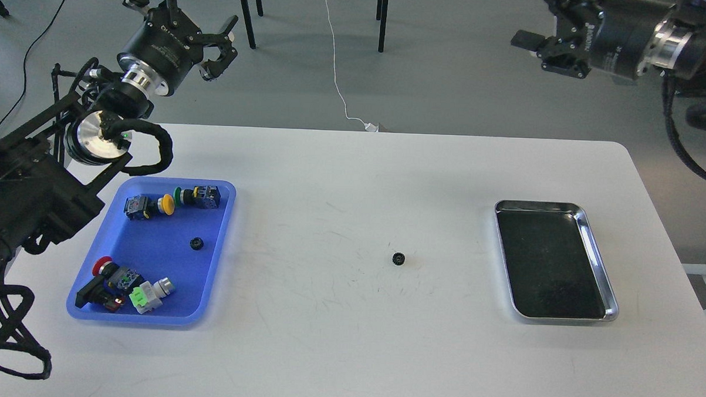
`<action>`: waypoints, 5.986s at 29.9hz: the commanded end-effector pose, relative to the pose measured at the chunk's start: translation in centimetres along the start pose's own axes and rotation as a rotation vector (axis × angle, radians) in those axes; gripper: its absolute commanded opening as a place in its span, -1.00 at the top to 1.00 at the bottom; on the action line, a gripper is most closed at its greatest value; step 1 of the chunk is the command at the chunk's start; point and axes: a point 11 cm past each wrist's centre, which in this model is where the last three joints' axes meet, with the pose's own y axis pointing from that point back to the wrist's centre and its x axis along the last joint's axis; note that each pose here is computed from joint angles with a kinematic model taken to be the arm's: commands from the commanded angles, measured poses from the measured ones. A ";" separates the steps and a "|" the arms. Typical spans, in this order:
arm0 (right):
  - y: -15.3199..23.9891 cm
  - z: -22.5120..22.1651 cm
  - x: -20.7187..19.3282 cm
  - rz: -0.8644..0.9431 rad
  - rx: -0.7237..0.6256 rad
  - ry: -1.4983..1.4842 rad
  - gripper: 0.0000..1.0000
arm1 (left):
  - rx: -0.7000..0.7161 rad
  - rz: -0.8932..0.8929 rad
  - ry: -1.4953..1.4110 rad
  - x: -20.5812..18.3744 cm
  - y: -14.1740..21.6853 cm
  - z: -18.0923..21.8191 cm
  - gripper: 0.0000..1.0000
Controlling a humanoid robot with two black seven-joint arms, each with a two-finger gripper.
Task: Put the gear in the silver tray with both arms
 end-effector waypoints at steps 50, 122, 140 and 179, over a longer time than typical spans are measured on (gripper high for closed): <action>-11.5 13.4 -21.0 -0.791 -0.535 0.678 0.08 | -0.047 0.000 -0.044 3.4 3.3 4.2 -0.96; -11.8 13.5 -21.5 -0.780 -0.470 0.655 0.48 | -0.041 0.026 -0.070 4.8 4.8 4.8 -0.96; -12.1 13.2 -21.4 -0.763 -0.456 0.637 0.45 | -0.039 0.032 -0.074 5.1 5.0 4.9 -0.96; -11.4 14.2 -22.7 -0.811 -0.471 0.596 0.18 | -0.036 0.058 -0.081 6.1 5.9 4.9 -0.96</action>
